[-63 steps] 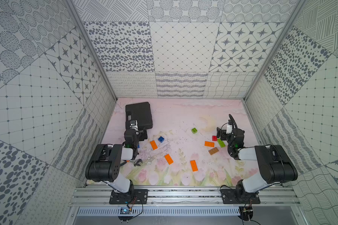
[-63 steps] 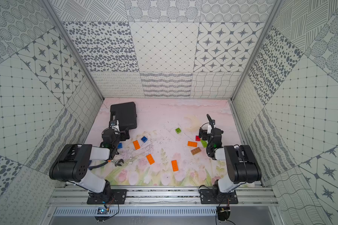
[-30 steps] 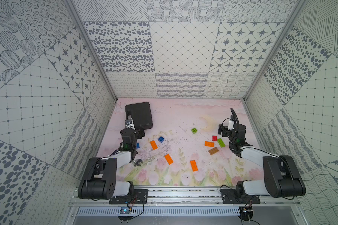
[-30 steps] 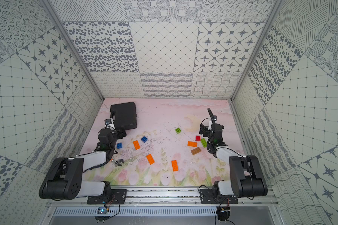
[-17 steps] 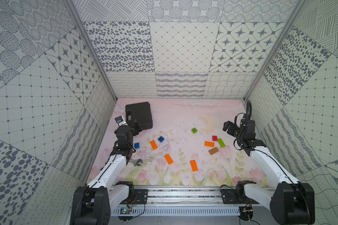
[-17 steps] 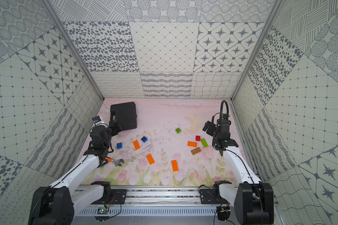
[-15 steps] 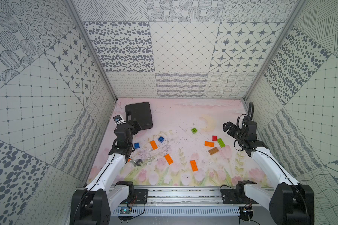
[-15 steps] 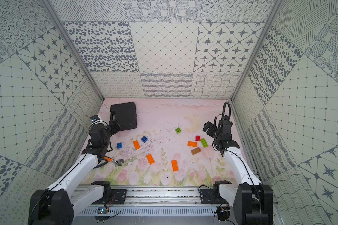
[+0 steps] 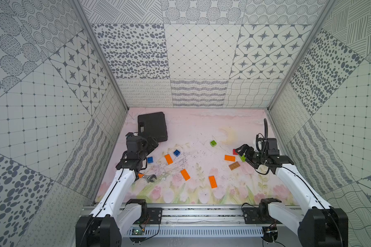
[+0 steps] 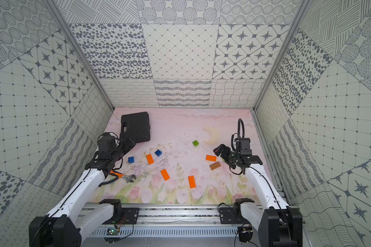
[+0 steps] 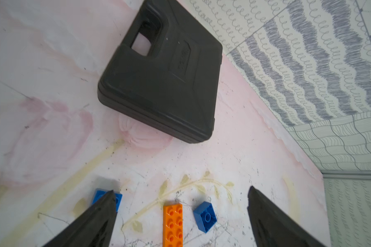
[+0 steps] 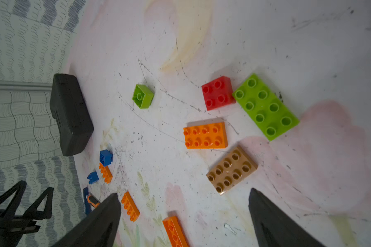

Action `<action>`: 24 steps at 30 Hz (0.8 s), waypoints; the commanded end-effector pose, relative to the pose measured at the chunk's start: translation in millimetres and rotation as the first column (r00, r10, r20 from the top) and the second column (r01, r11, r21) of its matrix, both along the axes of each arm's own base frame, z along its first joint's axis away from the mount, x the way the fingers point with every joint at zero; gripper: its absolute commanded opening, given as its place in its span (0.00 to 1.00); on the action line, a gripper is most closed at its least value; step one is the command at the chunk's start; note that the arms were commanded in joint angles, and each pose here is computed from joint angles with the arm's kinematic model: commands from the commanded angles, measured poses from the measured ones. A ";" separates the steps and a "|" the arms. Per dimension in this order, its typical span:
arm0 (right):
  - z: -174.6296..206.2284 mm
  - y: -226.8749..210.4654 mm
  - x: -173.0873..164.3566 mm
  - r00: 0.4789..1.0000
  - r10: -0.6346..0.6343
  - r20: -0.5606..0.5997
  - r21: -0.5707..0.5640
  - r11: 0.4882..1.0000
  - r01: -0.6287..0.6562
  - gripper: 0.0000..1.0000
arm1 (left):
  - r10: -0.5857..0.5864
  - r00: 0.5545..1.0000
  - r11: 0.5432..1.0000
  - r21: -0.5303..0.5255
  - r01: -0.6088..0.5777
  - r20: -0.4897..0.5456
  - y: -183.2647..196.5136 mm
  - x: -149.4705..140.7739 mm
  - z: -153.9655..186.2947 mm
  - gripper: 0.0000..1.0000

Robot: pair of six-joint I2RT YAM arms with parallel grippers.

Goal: Assemble the number 5 with lego
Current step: Move the lego brick at the center of the board.

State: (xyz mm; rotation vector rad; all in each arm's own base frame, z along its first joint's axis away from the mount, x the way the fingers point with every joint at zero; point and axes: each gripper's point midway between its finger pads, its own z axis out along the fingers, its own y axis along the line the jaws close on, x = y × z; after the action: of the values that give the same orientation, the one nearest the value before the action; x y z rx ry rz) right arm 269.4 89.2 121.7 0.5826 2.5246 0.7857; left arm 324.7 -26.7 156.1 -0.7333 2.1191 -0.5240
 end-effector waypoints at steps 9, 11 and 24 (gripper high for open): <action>-45.3 81.4 -57.8 0.970 0.198 -0.139 -0.113 0.970 -0.214 0.93 | -0.468 0.877 0.876 -0.187 0.444 -0.109 -136.0 -58.0 -27.2 0.99; -48.5 88.3 -61.7 0.965 0.220 -0.144 -0.129 0.962 -0.239 0.90 | -0.523 0.844 0.848 -0.173 0.501 -0.117 -152.7 -68.1 -30.0 0.99; -56.4 131.5 -75.8 0.913 0.378 -0.156 -0.173 0.899 -0.402 0.76 | -0.679 0.723 0.733 -0.064 0.677 -0.128 -209.3 -103.7 -36.5 0.99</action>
State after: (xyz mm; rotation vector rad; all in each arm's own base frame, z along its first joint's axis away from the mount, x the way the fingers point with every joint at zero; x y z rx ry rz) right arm 184.3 199.1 54.7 0.1028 2.8779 0.5714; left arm 221.1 -227.7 117.6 -0.0213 2.5220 -0.9441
